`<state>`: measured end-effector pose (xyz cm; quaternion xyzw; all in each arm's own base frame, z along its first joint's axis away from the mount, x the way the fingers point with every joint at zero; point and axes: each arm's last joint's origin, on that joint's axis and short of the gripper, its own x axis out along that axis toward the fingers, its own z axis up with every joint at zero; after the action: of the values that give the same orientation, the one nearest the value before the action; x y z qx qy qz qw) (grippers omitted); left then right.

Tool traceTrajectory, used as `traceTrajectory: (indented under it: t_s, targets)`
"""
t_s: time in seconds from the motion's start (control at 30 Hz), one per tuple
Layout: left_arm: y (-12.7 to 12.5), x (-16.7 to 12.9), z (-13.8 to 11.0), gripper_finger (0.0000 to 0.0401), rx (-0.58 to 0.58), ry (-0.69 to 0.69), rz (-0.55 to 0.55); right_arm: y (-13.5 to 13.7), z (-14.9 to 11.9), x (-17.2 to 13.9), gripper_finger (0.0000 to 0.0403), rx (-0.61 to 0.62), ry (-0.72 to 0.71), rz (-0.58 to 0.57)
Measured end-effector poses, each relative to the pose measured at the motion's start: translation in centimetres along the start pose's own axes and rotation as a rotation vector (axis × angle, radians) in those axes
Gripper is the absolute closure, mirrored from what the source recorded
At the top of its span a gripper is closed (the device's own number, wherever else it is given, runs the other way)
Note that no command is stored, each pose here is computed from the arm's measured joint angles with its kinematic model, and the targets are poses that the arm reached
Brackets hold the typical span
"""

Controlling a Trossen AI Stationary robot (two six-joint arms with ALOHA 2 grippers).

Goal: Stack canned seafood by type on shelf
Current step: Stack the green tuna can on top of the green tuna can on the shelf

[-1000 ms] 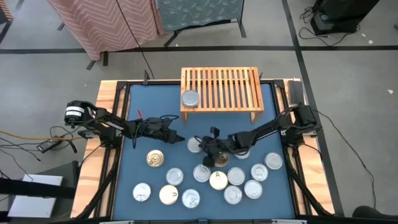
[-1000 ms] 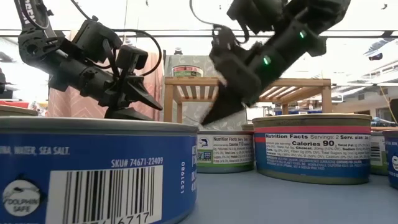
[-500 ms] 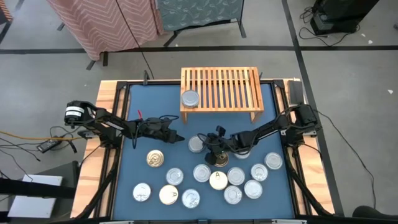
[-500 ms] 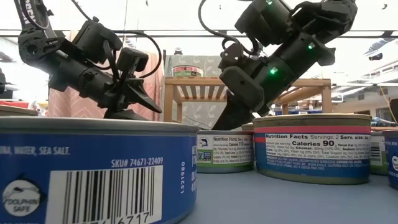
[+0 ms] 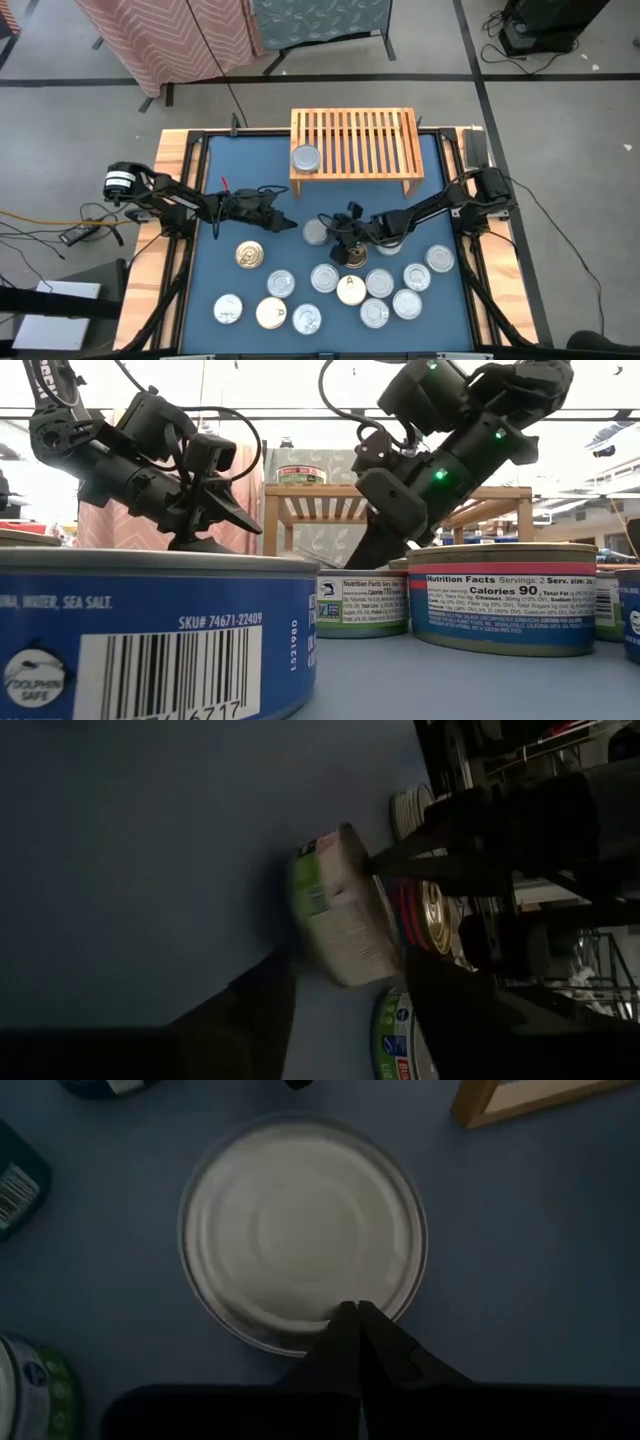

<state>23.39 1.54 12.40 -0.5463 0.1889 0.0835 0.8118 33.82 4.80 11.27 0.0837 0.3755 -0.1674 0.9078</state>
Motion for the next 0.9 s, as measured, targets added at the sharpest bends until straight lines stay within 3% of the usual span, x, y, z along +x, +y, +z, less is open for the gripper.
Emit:
traceTrajectory:
  t_s: [0.17, 0.33, 0.77, 0.9]
  targets:
    - [0.0, 0.0, 0.0, 0.0136, -0.022, 0.000, 0.000, -0.1, -0.2, 0.2, 0.0403, -0.011, 0.012, 0.005]
    - [0.0, 0.0, 0.0, 0.0103, -0.065, -0.009, 0.005, -0.4, 0.0, 0.3, 0.0403, -0.001, 0.006, 0.003]
    - [-1.1, 0.3, 1.0, 0.0103, -0.066, -0.155, -0.035, -0.5, 0.2, 0.3, 0.0403, 0.003, -0.012, -0.005]
    - [-1.8, 0.8, 1.3, 0.0104, -0.037, -0.122, -0.023, -0.4, 0.3, 0.3, 0.0403, 0.011, -0.028, -0.005]
